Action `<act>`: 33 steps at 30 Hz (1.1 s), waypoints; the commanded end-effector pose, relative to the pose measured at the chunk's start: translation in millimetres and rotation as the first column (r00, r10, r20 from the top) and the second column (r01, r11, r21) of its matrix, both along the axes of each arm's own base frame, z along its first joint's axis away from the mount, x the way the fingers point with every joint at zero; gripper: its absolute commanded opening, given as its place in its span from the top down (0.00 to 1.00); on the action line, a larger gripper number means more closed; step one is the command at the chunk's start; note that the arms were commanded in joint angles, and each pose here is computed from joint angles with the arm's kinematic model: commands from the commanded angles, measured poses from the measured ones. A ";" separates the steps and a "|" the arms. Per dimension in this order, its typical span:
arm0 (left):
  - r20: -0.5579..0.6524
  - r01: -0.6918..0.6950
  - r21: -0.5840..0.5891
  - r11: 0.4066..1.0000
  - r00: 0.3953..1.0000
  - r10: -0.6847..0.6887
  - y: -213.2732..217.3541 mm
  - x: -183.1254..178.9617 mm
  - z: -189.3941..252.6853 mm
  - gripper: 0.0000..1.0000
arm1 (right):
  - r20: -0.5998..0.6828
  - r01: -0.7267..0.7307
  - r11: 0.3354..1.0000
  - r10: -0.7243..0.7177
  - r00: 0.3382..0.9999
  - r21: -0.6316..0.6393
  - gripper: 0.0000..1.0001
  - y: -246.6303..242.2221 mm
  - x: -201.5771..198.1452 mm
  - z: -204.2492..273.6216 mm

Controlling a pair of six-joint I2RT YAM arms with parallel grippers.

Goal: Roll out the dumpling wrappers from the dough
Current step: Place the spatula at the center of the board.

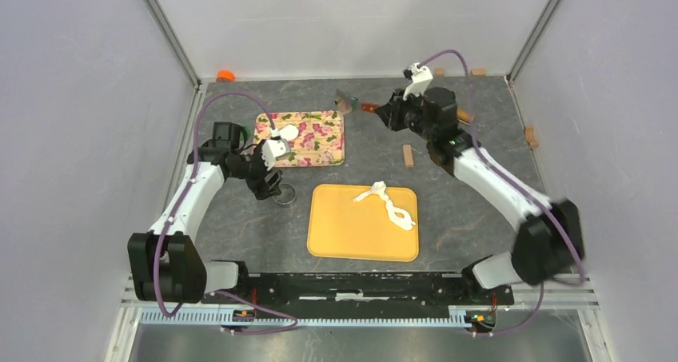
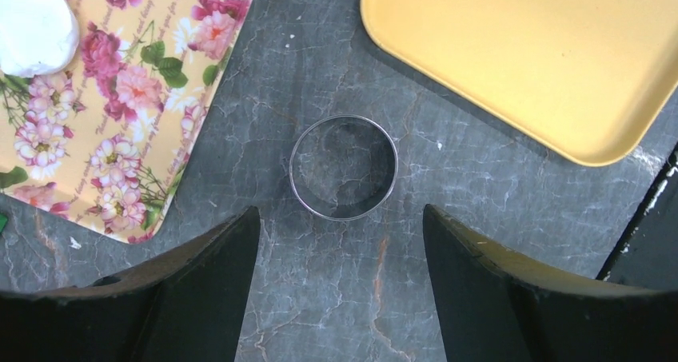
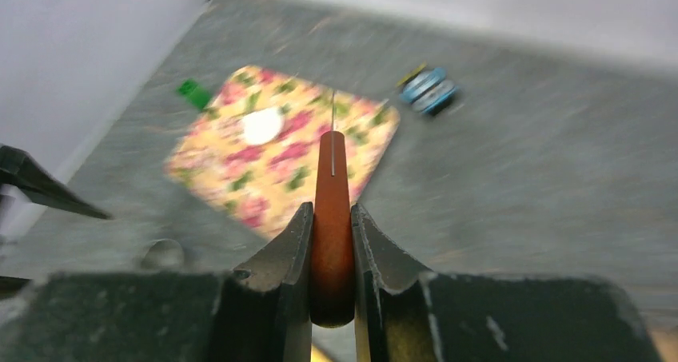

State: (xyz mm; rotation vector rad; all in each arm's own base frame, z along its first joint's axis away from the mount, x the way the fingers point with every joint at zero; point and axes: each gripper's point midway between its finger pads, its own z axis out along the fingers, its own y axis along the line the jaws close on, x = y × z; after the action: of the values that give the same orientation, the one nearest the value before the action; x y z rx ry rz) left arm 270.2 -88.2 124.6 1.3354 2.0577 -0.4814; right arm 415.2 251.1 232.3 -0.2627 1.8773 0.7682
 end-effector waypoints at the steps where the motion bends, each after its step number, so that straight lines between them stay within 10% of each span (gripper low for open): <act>1: 0.062 -0.067 -0.056 0.996 0.996 0.071 -2.1 13.9 12.6 0.18 | 0.370 0.254 0.859 -0.083 0.926 -0.444 1.00 -71.2 -30.3 39.2; 7: 0.064 -0.114 -0.126 0.985 0.990 0.123 -9.5 22.1 23.4 0.00 | 0.415 0.355 0.446 0.040 0.909 -0.821 1.00 -127.9 -74.4 -41.6; 17: 0.069 -0.141 -0.103 0.985 0.986 0.149 -3.9 11.0 16.3 0.00 | 0.344 0.142 0.409 0.476 0.809 -0.902 1.00 -82.4 -107.8 -103.6; 24: 0.050 -0.135 -0.119 0.984 0.989 0.141 -7.1 12.0 11.4 0.00 | 0.193 0.121 0.169 0.516 0.834 -0.978 0.99 -99.6 -94.4 -147.7; 28: 0.062 -0.137 -0.097 0.986 0.988 0.143 -3.2 10.5 8.9 0.00 | 0.118 0.082 0.096 0.471 0.874 -0.992 0.65 -115.9 -83.0 -162.6; 32: 0.075 -0.137 -0.088 0.987 0.987 0.144 -1.8 9.9 8.4 0.00 | 0.121 0.043 0.171 0.480 0.869 -0.984 0.27 -112.6 -89.2 -164.5; 33: 0.073 -0.139 -0.095 0.986 0.986 0.147 -2.6 10.9 8.3 0.00 | 0.135 0.041 0.199 0.489 0.862 -0.979 0.04 -109.2 -91.4 -161.2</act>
State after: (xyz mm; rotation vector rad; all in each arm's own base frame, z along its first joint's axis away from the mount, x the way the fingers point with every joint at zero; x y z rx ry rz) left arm 275.6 -90.7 126.7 1.1527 2.0582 -0.4600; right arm 332.1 137.0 70.0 -1.4688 1.6112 -0.5593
